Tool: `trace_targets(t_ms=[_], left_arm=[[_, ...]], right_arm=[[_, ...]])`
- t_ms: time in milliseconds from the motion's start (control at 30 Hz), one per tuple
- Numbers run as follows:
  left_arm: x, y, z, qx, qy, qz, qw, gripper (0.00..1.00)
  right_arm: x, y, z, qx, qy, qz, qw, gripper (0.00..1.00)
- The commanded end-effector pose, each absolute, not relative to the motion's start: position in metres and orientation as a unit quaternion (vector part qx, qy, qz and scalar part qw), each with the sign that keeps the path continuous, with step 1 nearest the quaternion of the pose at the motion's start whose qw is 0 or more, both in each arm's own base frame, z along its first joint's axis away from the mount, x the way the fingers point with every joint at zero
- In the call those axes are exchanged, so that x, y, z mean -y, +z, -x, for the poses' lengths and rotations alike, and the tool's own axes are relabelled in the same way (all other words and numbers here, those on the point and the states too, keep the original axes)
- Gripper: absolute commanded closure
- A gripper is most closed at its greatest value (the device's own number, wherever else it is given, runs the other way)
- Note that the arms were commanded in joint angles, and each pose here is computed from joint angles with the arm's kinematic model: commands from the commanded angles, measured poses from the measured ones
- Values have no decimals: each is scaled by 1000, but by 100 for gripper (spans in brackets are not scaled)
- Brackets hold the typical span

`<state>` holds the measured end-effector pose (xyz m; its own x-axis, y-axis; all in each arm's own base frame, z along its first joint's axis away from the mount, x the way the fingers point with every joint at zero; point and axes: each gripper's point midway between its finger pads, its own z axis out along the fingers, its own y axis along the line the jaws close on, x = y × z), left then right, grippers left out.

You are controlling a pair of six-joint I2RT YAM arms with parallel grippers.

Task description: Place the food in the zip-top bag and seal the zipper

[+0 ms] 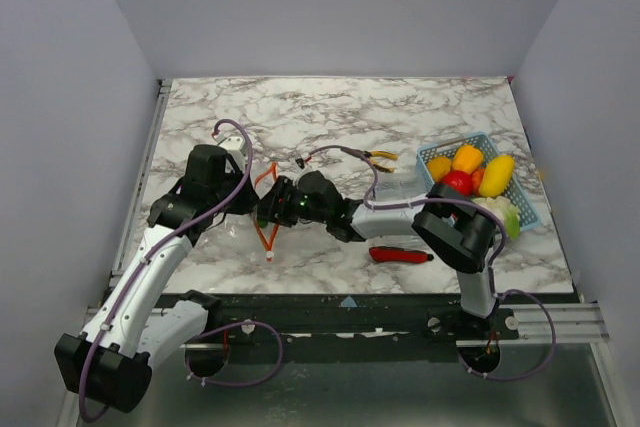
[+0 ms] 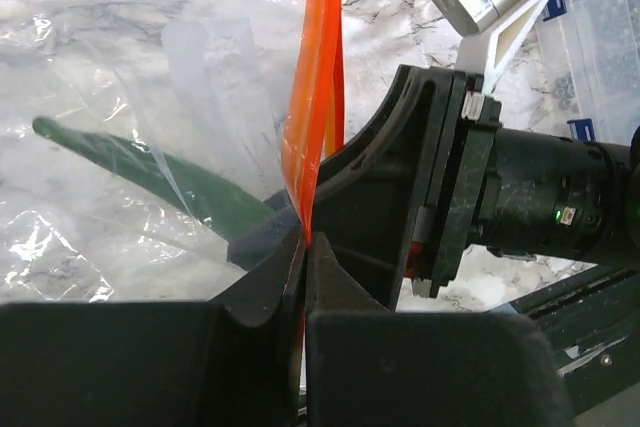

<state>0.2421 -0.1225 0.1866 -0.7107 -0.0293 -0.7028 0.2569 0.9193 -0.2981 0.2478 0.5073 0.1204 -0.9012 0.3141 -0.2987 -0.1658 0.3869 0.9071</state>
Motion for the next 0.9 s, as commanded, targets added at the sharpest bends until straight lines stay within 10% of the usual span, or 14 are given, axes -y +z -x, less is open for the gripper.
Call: trace_targets(t_ms=[0,500,867], left_arm=[[120,190,-244,-900,-187,-61,388,100],[121,187,-244,-903,-189,-62,381,100],[124,182,-244,-907,-193,-64,369,100]], right_arm=[[-494,118,-244,-817,520,-22,247,48],[-457,125,-233,-842,460,30,280,55],[-296,155,-268,-869,180,9,460,47]])
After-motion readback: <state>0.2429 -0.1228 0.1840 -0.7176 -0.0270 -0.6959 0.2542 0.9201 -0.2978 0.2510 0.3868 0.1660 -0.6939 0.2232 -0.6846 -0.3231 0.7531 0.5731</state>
